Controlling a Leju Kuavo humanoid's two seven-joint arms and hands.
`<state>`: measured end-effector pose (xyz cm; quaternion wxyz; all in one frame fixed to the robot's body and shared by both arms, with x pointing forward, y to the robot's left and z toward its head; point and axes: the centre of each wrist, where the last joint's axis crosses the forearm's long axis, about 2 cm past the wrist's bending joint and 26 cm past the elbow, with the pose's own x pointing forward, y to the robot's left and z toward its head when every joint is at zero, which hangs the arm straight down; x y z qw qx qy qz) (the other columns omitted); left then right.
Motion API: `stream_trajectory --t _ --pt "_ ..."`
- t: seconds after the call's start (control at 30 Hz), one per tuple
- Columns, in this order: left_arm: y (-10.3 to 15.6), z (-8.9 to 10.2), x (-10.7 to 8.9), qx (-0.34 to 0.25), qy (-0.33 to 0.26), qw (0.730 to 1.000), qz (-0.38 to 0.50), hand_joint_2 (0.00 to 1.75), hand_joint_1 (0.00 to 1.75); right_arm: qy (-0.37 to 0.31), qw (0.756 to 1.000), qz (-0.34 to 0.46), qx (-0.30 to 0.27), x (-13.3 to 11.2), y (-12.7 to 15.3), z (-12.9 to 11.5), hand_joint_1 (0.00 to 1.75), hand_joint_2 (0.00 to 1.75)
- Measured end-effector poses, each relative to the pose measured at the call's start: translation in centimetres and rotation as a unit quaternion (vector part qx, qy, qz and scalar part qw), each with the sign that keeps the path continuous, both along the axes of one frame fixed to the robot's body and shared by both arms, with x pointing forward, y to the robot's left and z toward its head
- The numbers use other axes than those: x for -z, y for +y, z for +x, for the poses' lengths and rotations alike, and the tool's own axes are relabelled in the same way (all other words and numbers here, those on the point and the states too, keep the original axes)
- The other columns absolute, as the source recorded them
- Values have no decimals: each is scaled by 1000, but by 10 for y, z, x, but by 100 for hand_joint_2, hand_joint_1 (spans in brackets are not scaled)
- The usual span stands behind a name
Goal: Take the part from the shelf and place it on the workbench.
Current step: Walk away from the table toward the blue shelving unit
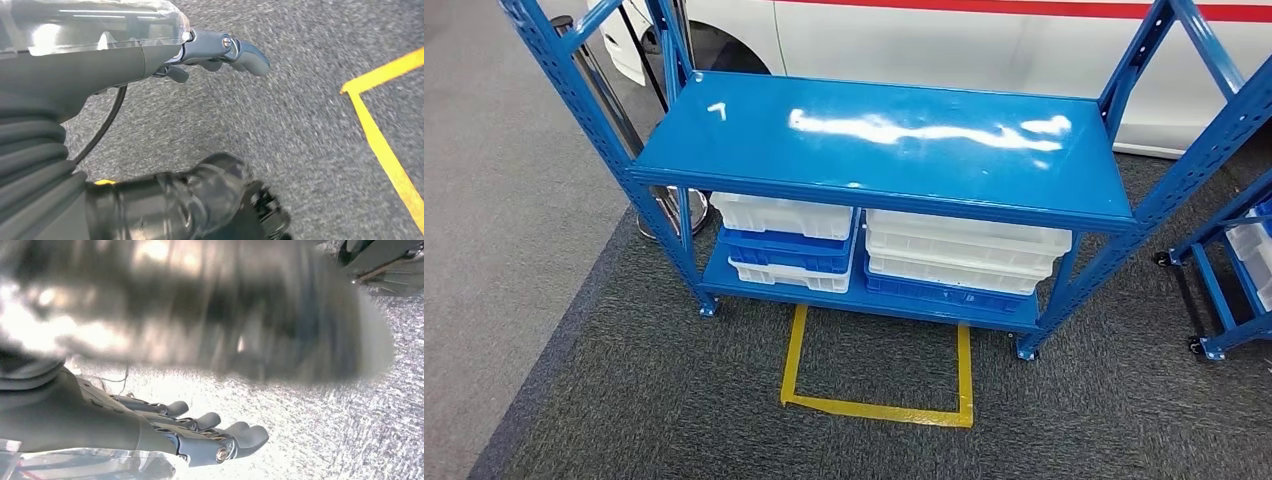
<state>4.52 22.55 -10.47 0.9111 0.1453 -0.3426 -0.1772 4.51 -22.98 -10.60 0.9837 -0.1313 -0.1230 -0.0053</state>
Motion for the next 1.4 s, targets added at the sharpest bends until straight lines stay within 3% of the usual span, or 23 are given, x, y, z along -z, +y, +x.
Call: stream_trajectory --t 0.47,0.87,1.03,1.13,1.17,1.27,1.4 --pt "9 -19 3 -38 48 998 -21 175 0 -10 1000 11 8 1 -11 4 0 175" --pt "37 7 2 -90 54 994 -30 175 0 27 999 41 12 6 -23 -36 0 175" --pt "44 1 4 -106 76 991 -43 175 0 24 998 51 10 6 -29 -36 0 175" --pt "45 -12 5 -114 98 987 -51 175 0 13 998 53 10 6 -33 -30 0 44" --pt "45 -17 6 -116 105 986 -53 131 0 8 999 53 10 6 -35 -26 0 0" --pt "47 -33 7 -127 133 981 -64 0 0 -16 998 54 9 4 -41 -10 0 0" --pt "48 -52 8 -140 170 972 -81 0 0 -42 997 61 6 1 -47 6 0 0"
